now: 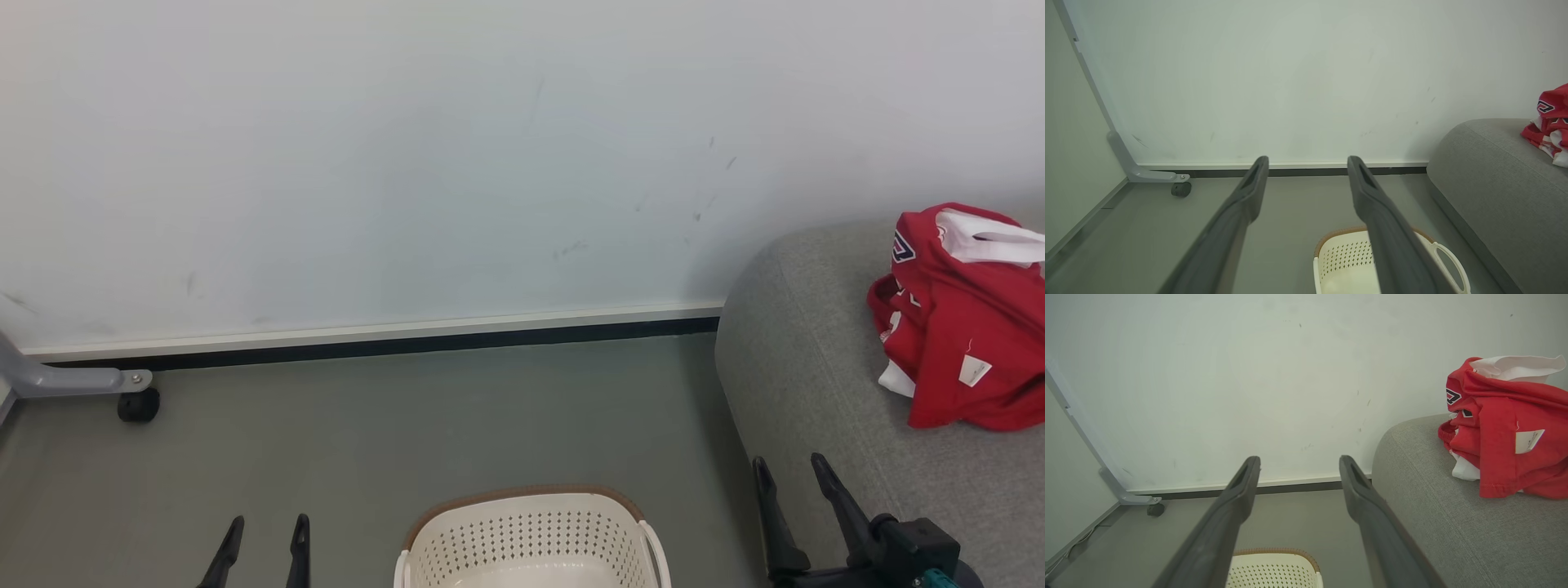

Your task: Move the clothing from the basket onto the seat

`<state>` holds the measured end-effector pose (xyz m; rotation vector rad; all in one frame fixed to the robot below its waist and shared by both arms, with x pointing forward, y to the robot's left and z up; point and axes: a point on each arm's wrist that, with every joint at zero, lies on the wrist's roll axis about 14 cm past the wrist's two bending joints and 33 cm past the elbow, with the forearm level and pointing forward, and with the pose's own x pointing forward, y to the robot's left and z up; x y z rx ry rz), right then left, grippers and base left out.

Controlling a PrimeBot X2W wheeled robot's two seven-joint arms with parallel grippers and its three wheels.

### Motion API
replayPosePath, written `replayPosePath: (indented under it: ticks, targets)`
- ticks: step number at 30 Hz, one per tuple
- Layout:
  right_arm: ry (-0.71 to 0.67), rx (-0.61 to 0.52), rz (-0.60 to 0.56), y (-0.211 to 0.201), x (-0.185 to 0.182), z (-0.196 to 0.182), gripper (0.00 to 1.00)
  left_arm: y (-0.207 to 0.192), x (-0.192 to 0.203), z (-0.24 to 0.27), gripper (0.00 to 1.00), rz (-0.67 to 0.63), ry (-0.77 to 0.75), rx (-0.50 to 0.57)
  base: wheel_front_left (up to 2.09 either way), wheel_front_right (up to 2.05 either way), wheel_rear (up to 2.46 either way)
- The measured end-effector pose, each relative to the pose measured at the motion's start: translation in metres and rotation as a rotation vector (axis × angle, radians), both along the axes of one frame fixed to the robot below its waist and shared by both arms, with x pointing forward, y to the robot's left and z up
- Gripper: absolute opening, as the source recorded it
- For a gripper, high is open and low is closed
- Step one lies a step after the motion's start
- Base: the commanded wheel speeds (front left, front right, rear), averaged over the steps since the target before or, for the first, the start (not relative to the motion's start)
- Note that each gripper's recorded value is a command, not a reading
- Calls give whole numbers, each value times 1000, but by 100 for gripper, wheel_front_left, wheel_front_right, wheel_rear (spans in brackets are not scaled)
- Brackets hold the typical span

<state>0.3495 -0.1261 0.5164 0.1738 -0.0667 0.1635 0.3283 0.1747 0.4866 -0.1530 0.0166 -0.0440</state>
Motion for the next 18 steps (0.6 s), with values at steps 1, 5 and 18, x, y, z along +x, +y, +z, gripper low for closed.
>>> replayPosePath:
  ticks: [1,5,18]
  targets:
    - [-2,3,1,1,-1,1,100,2,-1,0,100,5,1,2,0,0,0]
    - [-13,2,3,1,-5,3,100,12,-4,1,100,42,-5,-3,0,0,0]
    - [-60,-1,-11,-2,-9,16,100,23,-8,4,100,97,-21,-3,0,0,0]
